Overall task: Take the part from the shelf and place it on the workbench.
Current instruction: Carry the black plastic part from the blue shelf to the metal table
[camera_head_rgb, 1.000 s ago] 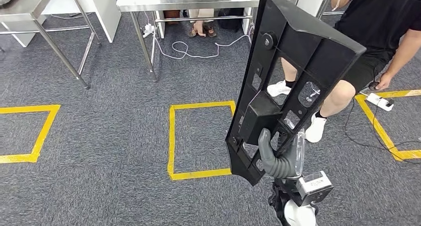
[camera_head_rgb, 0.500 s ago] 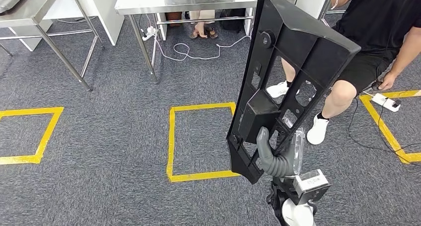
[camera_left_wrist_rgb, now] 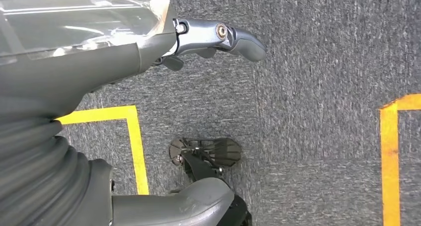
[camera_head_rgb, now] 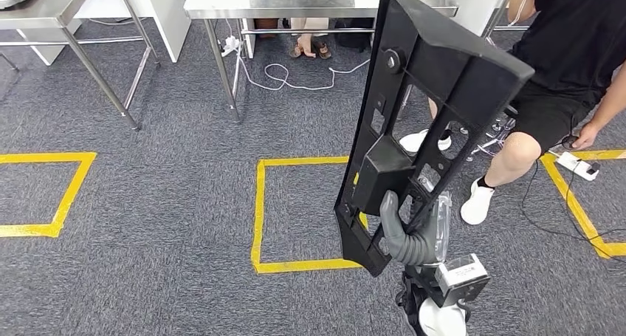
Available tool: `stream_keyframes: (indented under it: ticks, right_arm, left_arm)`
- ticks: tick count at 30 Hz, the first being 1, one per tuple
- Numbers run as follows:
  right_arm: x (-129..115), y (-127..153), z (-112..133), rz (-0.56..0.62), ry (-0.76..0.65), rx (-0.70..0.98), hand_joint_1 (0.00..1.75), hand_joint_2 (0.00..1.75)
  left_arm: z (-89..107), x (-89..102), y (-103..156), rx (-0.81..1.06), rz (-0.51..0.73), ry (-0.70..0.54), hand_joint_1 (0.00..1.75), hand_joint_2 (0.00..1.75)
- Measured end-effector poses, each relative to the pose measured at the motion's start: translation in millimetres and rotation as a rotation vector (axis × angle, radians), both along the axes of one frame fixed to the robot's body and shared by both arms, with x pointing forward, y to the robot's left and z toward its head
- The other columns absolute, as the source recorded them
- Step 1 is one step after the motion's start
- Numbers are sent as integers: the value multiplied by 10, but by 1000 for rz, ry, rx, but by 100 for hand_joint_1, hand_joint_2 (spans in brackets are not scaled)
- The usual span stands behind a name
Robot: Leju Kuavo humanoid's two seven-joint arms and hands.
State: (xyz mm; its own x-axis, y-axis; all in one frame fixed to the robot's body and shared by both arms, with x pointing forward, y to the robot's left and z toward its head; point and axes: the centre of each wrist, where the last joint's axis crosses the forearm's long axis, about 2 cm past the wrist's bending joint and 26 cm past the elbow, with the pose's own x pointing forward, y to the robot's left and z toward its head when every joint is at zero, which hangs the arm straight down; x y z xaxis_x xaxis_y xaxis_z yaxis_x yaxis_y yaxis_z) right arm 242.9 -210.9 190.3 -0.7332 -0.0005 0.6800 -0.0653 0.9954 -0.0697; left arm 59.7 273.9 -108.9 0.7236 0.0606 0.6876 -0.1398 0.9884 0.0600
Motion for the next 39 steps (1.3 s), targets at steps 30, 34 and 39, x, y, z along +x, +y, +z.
stream_keyframes:
  ticks: [30, 34, 39]
  right_arm:
    - [-34, 17, -20, 10, 3, -23, 175, 175]
    - [-30, 16, -18, 12, 6, -23, 175, 175]
    - [-19, 20, -9, 13, 6, -22, 175, 175]
  left_arm:
    - [-2, -15, 3, 1, -16, -3, 0, 175]
    - [-3, -21, -6, -5, -17, -4, 0, 175]
    - [-1, -8, -1, -4, -17, -9, 0, 175]
